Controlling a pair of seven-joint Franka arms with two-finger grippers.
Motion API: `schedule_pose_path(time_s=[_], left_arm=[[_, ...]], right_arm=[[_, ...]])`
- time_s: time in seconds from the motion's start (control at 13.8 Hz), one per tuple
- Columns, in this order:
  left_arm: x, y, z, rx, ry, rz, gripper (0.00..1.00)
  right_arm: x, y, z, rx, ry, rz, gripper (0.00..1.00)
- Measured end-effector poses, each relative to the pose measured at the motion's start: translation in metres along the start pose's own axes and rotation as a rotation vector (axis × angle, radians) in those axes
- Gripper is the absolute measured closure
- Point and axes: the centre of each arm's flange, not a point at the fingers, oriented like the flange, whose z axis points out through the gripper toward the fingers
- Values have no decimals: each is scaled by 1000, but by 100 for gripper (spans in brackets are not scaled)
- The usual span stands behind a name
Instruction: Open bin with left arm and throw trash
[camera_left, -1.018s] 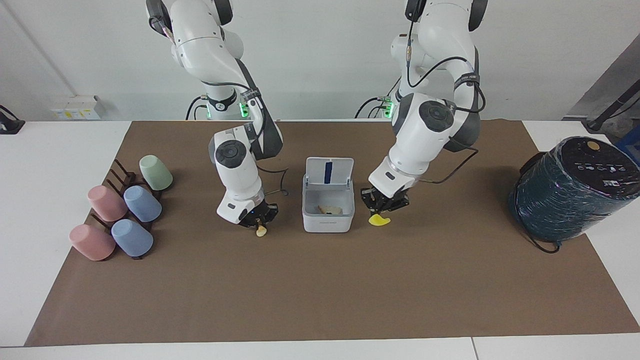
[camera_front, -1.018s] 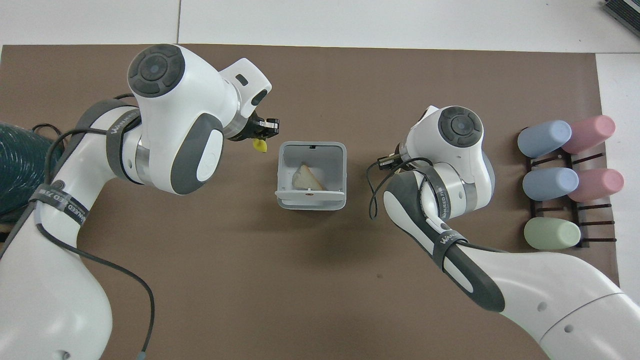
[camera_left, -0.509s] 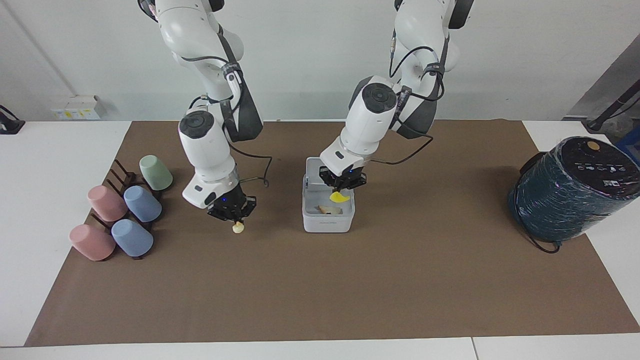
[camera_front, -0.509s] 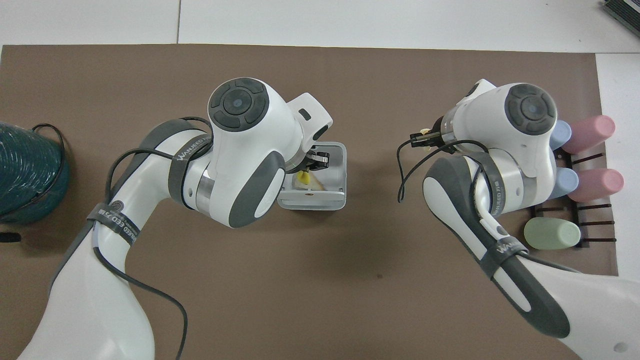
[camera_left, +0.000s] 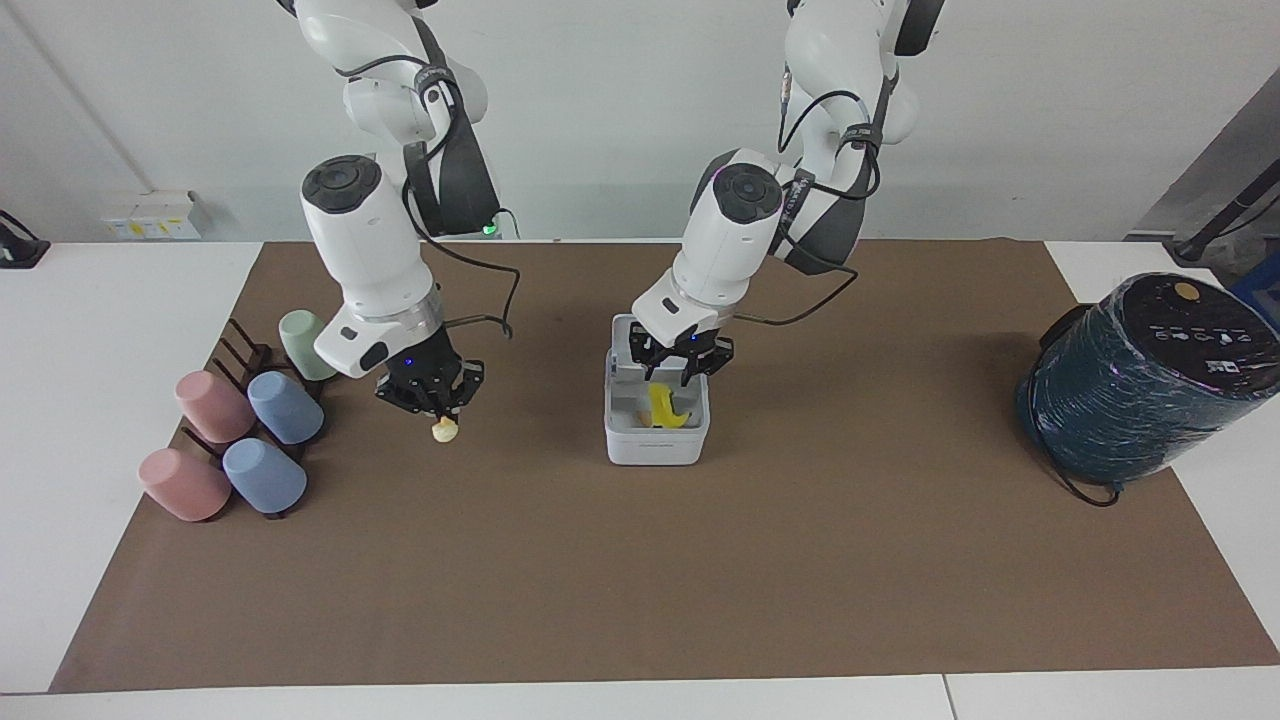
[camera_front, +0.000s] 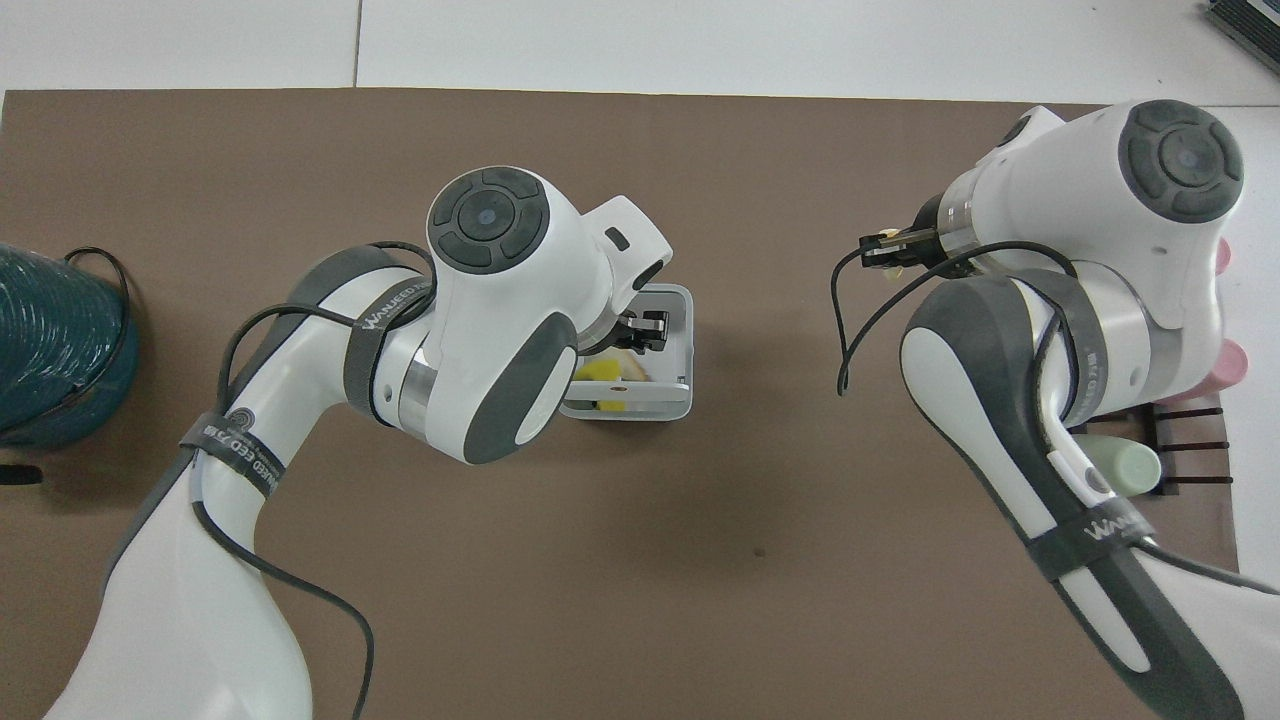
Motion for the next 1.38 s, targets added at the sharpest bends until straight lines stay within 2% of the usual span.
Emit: schedule_pose_path(time_s=[0.15, 0.22, 0.44, 0.65, 0.8, 1.09, 1.38], left_arm=[[0, -2, -5, -1, 6, -3, 6], [2, -5, -10, 0, 6, -9, 0], [16, -45, -42, 20, -27, -70, 0], [39, -138, -105, 40, -44, -150, 0], [42, -198, -136, 52, -60, -186, 0], [36, -279, -152, 106, -105, -228, 0], [26, -300, -166, 185, -127, -203, 0]], right_arm=[[1, -16, -5, 36, 7, 8, 93], [0, -26, -5, 73, 4, 23, 93], [-3, -53, -6, 140, -6, 44, 93], [-5, -84, -4, 244, -11, 127, 93], [-7, -116, 2, 297, -9, 177, 93], [-23, -184, 36, 321, -47, 183, 93], [-32, -200, 67, 354, -112, 208, 93]])
